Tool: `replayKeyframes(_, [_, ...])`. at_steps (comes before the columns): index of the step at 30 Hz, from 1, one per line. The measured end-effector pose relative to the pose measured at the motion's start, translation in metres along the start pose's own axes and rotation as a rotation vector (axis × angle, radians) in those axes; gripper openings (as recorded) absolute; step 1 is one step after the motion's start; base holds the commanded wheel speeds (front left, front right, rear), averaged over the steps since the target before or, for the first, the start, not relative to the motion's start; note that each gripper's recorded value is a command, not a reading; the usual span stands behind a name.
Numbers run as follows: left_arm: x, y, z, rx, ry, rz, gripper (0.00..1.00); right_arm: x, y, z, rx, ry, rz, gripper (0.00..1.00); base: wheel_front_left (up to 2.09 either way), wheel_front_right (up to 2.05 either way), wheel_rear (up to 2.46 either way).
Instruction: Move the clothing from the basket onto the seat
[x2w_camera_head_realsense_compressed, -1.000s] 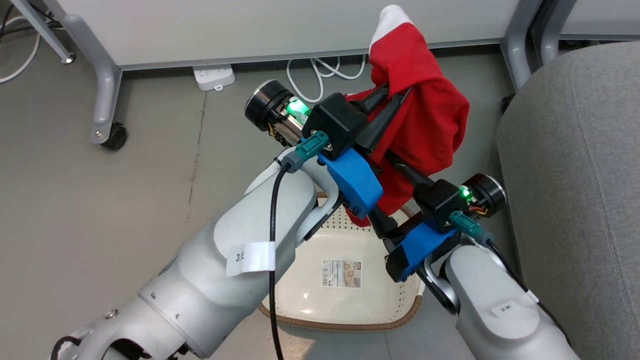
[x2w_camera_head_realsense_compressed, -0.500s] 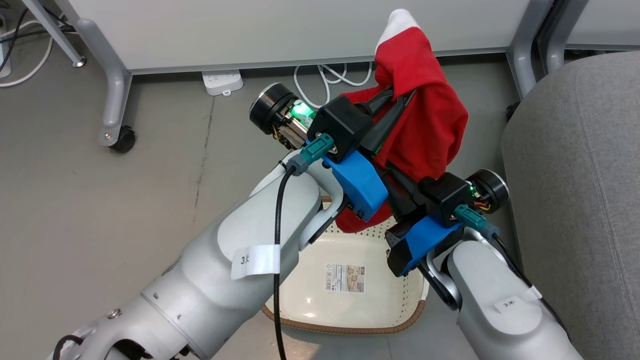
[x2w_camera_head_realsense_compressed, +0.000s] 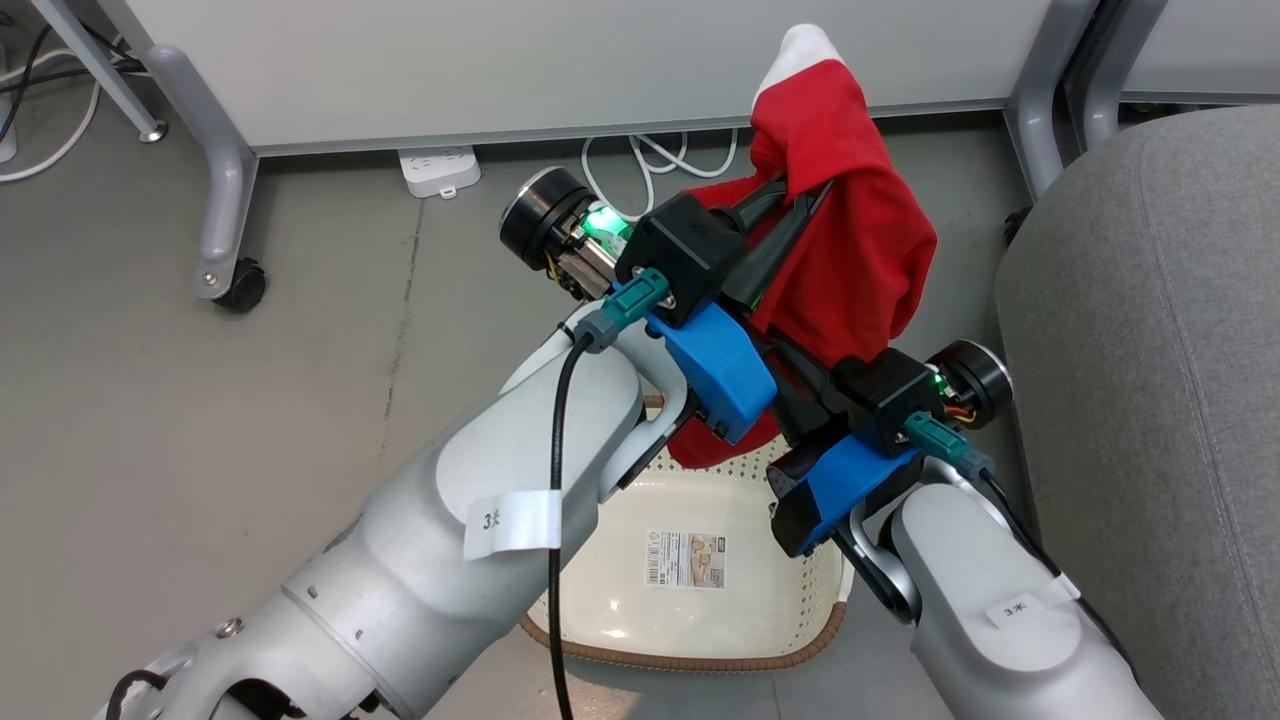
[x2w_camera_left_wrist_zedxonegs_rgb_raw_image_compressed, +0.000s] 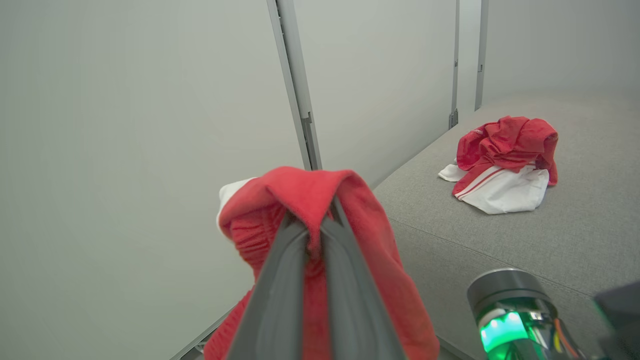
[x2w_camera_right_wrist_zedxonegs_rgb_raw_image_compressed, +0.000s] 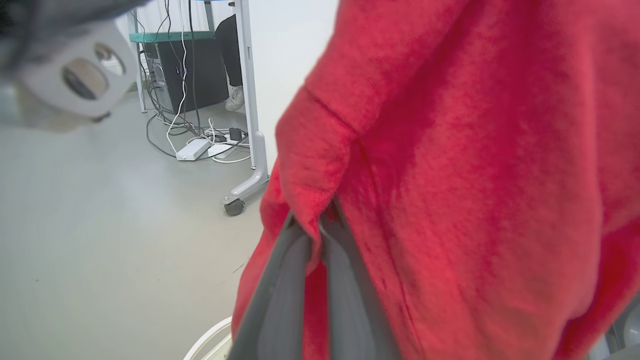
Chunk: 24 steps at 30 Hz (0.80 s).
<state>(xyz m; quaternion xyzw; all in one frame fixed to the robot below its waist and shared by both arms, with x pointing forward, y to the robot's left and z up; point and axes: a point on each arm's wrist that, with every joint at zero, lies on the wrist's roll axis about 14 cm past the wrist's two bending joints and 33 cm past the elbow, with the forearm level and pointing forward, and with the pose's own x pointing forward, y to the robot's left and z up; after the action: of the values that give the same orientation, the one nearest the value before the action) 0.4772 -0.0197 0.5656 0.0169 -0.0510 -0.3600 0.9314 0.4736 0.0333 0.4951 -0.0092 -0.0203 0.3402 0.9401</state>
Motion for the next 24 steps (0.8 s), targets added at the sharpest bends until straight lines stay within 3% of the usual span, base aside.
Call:
replayKeyframes(7, [0.0002,-0.0010,-0.0012,0.000,0.003,-0.003,0.00,0.0000,0.0013,0.0002,0.000,-0.001,0.004,0.00,0.00,0.00,0.00])
replayKeyframes(8, [0.0004,-0.0009,-0.0015,-0.002,0.003,-0.002,0.21,0.0000,0.0014,0.0002,0.002,-0.002,0.004,0.00,0.00,0.00,0.00])
replayKeyframes(9, [0.0005,-0.0002,-0.0019,-0.005,0.004,0.003,0.80,0.0001,0.0014,0.0001,0.002,-0.002,0.004,0.00,0.00,0.00,0.00])
replayKeyframes(10, [0.0006,0.0000,-0.0024,-0.005,0.005,0.003,1.00,0.0002,0.0014,-0.0002,0.003,-0.002,0.005,0.00,0.00,0.00,0.00])
replayKeyframes(24, [0.0033,0.0041,-0.0044,-0.003,0.002,0.014,1.00,0.0011,0.0002,-0.0046,0.010,0.004,0.003,0.00,0.00,0.00,0.00])
